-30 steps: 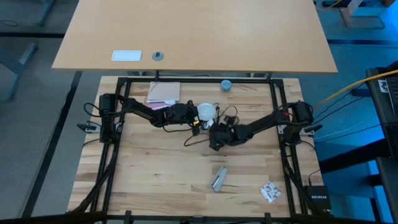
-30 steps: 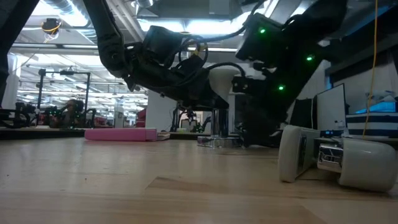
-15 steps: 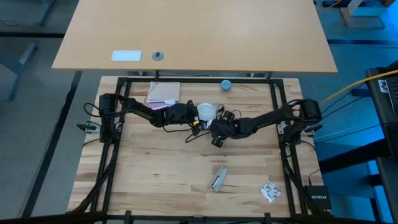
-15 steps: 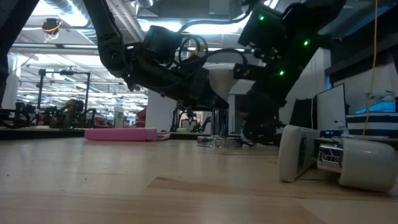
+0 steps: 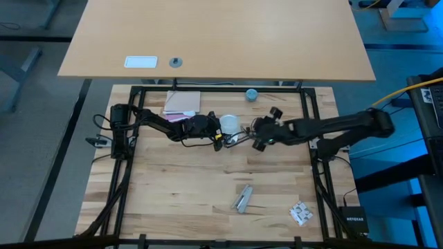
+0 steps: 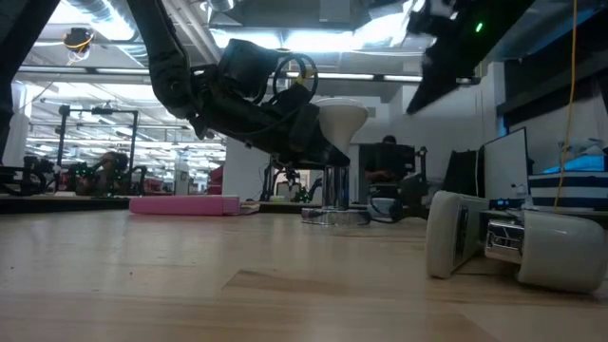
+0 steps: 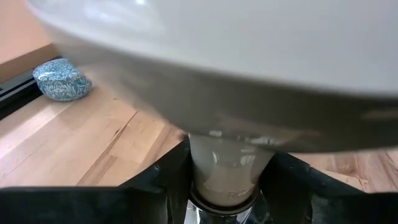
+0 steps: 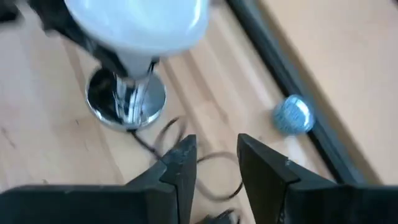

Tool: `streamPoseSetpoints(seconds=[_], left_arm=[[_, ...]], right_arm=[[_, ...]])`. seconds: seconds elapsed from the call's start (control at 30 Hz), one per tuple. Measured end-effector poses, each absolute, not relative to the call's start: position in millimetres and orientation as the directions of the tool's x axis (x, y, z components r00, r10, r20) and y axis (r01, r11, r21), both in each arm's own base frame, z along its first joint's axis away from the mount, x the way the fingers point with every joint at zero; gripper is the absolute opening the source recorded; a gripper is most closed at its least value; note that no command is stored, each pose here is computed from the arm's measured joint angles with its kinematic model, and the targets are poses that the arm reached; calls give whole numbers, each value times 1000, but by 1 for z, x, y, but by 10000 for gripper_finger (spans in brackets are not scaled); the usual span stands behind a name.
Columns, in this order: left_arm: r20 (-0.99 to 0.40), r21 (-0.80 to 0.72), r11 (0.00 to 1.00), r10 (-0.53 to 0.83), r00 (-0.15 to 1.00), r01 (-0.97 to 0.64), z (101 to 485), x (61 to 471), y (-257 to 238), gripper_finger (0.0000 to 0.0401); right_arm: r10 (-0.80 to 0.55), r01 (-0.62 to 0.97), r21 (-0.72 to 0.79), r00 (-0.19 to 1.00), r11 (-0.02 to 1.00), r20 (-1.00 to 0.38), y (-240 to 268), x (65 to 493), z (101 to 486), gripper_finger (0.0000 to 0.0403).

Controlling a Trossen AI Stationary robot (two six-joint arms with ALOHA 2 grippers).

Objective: Screw lightbulb
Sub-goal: Insert light bulb into the lamp

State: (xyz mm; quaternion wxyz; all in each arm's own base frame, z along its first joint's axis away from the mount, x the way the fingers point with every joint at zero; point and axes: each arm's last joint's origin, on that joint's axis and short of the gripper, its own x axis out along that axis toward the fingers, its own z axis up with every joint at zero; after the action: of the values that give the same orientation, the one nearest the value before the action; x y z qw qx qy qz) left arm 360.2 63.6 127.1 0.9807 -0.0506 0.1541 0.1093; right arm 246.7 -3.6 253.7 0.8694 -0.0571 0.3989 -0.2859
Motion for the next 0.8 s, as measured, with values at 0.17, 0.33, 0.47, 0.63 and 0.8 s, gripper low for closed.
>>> streamPoseSetpoints(seconds=[0.17, 0.33, 0.47, 0.63, 0.8], left_arm=[[-313, -67, 971, 199, 929, -230, 127, 360, 64, 155], [-312, -91, 967, 200, 929, -239, 127, 360, 64, 155], [-312, -91, 967, 200, 929, -239, 127, 360, 64, 155], [-313, -87, 967, 200, 929, -238, 127, 360, 64, 155], [-312, -87, 967, 200, 929, -238, 127, 360, 64, 155]], right_arm=[[-539, 423, -336, 613, 842, -578, -5, 220, 287, 122], [-402, 343, -213, 728, 915, -555, -2, 201, 307, 122], [-206, 180, -102, 799, 978, -565, 11, 210, 300, 122], [-170, 94, -169, 839, 981, -517, 30, 242, 264, 122], [-217, 82, -266, 818, 961, -533, 41, 278, 217, 122]])
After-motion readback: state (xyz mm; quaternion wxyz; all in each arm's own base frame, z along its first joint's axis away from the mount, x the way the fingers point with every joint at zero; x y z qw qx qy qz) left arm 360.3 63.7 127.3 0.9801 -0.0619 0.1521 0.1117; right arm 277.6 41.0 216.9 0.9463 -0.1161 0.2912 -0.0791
